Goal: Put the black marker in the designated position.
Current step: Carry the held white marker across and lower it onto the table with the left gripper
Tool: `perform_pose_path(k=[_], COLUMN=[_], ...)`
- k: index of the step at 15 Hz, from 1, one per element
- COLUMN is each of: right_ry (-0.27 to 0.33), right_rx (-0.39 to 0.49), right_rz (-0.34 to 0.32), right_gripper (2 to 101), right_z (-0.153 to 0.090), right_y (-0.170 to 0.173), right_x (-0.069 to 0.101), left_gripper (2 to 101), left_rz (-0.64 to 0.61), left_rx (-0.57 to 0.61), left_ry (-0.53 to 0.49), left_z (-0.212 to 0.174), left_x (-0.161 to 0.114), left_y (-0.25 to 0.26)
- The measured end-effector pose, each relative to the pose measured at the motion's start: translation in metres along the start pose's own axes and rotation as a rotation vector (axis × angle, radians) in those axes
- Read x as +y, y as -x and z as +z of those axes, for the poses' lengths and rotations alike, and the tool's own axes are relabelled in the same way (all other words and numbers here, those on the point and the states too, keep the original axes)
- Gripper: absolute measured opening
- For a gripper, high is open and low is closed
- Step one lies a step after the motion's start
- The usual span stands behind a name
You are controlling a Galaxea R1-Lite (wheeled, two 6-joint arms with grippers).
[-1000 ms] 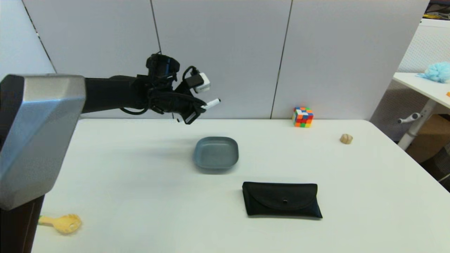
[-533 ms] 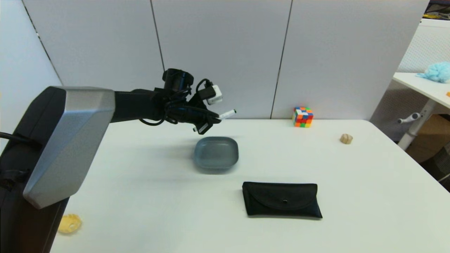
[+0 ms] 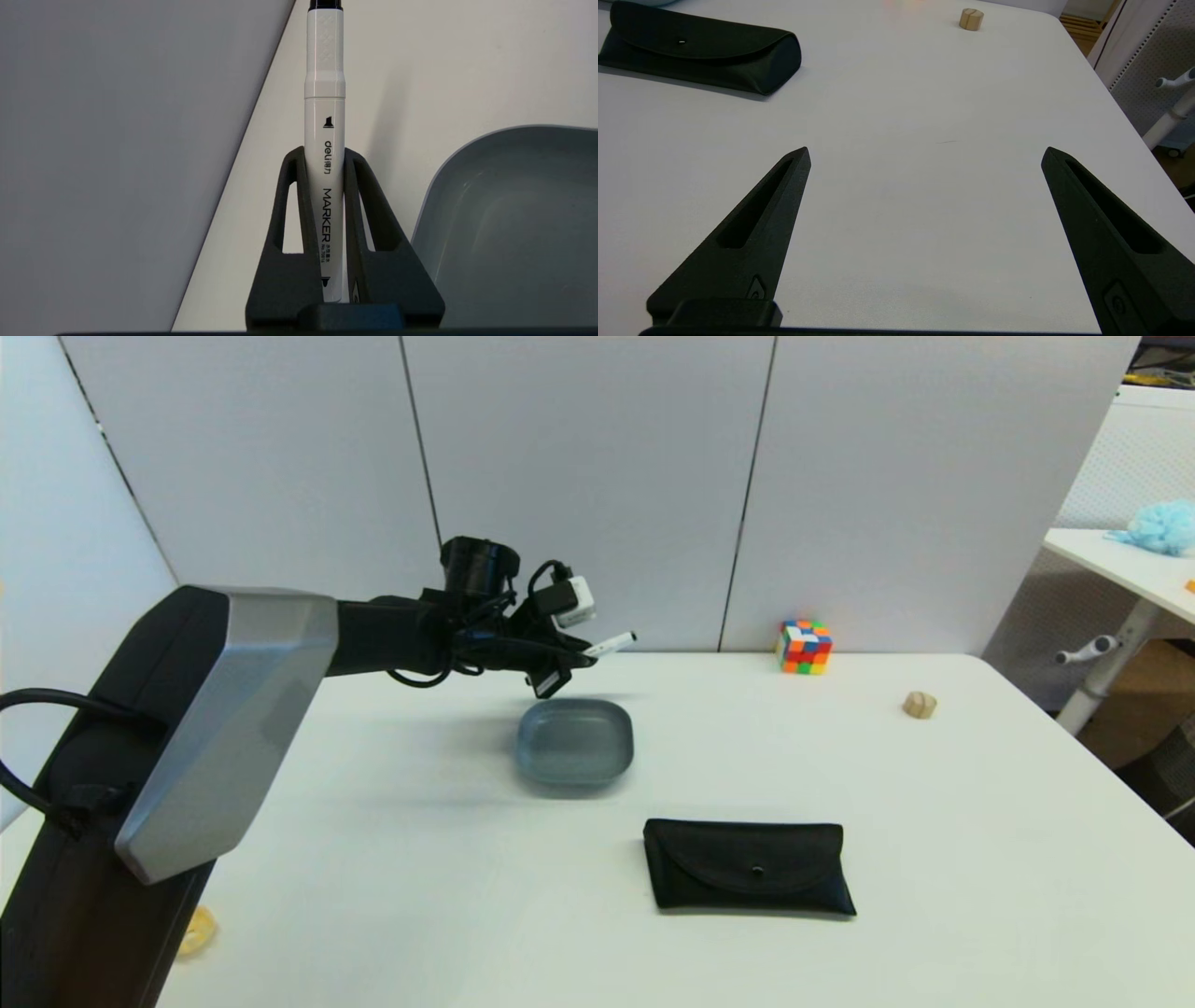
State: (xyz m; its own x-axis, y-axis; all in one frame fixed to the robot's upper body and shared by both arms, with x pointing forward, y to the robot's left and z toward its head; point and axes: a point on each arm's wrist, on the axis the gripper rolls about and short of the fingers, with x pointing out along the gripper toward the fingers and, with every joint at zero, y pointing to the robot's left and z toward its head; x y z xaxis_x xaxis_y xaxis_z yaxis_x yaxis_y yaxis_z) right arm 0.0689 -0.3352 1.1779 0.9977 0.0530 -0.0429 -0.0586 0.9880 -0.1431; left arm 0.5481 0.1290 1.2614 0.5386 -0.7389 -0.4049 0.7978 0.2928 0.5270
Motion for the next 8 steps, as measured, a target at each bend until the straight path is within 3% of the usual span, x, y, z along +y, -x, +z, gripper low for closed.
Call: perform_pose_path(k=[8], right_ry=[0.0], right_rx=[0.0], right_rz=[0.0], right_gripper=[98.0], right_z=[0.0], right_y=[0.0], right_x=[0.0], left_gripper=[11.8], left_rz=[-0.023], left_rx=[0.023], left_ry=[0.013], left_z=[-0.015], left_x=[-0.006], left_y=[-0.011])
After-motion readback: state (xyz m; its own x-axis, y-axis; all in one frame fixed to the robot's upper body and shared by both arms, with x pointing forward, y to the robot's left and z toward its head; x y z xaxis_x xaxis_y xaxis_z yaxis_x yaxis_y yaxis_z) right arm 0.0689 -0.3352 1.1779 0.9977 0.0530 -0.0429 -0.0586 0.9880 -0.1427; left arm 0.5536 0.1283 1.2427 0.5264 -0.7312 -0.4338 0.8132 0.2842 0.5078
